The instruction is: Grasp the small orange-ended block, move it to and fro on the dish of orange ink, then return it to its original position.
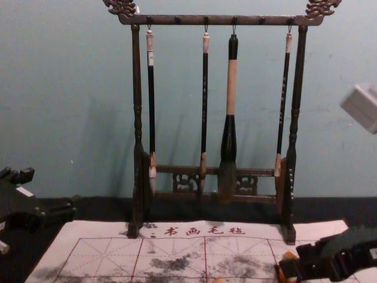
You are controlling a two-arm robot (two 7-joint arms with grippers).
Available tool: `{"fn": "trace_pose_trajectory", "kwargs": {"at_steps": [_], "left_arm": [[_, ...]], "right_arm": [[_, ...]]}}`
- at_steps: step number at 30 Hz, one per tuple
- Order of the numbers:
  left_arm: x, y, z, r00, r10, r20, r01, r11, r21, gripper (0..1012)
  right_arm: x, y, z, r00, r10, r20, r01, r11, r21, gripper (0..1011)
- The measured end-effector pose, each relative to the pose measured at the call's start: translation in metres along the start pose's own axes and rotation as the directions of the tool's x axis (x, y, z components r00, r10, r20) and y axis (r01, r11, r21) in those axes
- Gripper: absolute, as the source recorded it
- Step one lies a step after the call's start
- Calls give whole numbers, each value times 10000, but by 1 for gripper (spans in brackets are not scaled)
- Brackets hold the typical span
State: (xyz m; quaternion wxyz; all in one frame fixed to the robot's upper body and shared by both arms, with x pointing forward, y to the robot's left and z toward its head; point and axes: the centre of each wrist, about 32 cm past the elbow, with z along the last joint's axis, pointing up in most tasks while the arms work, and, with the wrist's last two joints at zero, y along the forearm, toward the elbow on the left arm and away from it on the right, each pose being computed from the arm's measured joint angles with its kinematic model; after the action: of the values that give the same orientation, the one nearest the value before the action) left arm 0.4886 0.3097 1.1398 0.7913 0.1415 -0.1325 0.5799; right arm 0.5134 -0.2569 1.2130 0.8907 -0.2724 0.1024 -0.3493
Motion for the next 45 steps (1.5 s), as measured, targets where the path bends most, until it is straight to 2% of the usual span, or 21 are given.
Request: {"fn": "trace_pose_trajectory", "kwargs": {"at_steps": [3,4,7,17,18,20,22,24,25,26,27,28,29,30,31,32,33,36,39,41,45], "left_arm": [[0,0,0,10000,0,0,0,10000,0,1001],[0,0,0,10000,0,0,0,10000,-1,1001],[0,0,0,10000,0,0,0,10000,-1,1001],[0,0,0,10000,0,0,0,10000,0,1001],[0,0,0,10000,0,0,0,10000,0,1001],[0,0,0,10000,0,0,0,10000,0,1001],[0,0,0,10000,0,-1,0,10000,0,1001],[0,0,0,10000,0,0,0,10000,0,1001],[0,0,1,10000,1,0,-1,10000,-1,1001],[0,0,1,10000,1,0,-1,10000,-1,1001],[0,0,0,10000,0,0,0,10000,0,1001],[0,0,0,10000,0,0,0,10000,-1,1001],[0,0,0,10000,0,0,0,10000,0,1001],[0,0,0,10000,0,-1,0,10000,0,1001],[0,0,0,10000,0,0,0,10000,0,1001],[0,0,0,10000,0,0,0,10000,-1,1001],[0,0,0,10000,1,0,-1,10000,-1,1001],[0,0,0,10000,1,0,-1,10000,-1,1001],[0,0,0,10000,0,0,0,10000,0,1001],[0,0,0,10000,0,0,0,10000,-1,1001],[0,0,0,10000,1,0,-1,10000,-1,1001]], "right_arm": [[0,-1,1,10000,0,-4,0,10000,2,526],[0,-1,1,10000,0,-4,0,10000,2,526],[0,-1,1,10000,0,-8,0,10000,4,669],[0,-1,1,10000,0,-14,0,10000,6,935],[2,-12,-1,10000,1,-37,-1,9999,142,979],[3,-23,2,10000,-5,-39,6,9996,292,999],[-6,-57,2,9999,-103,-55,107,9964,841,1003],[-12,-105,-8,9992,-361,-168,383,9871,1556,1003],[-18,-132,-28,9980,-576,-253,616,9757,2103,1002],[-18,-132,-28,9980,-576,-253,616,9757,2103,1002],[-28,-157,-79,9952,-931,-313,982,9568,2737,1002],[-33,-166,-111,9926,-1175,-320,1216,9438,3074,1002],[-46,-176,-178,9855,-1662,-335,1670,9179,3599,1002],[-55,-177,-216,9811,-1902,-344,1889,9057,3796,1002],[-71,-170,-292,9700,-2408,-341,2329,8794,4153,1002],[-71,-170,-292,9700,-2408,-341,2329,8794,4153,1002],[-88,-156,-389,9578,-2839,-445,2746,8589,4323,1002],[-109,-127,-525,9423,-3278,-679,3233,8385,4386,1003],[-143,-64,-725,9265,-3679,-790,3630,8186,4450,1002],[-163,-23,-819,9213,-3807,-795,3738,8106,4508,1003],[-185,27,-921,9184,-3860,-874,3820,8067,4509,1002]]}}
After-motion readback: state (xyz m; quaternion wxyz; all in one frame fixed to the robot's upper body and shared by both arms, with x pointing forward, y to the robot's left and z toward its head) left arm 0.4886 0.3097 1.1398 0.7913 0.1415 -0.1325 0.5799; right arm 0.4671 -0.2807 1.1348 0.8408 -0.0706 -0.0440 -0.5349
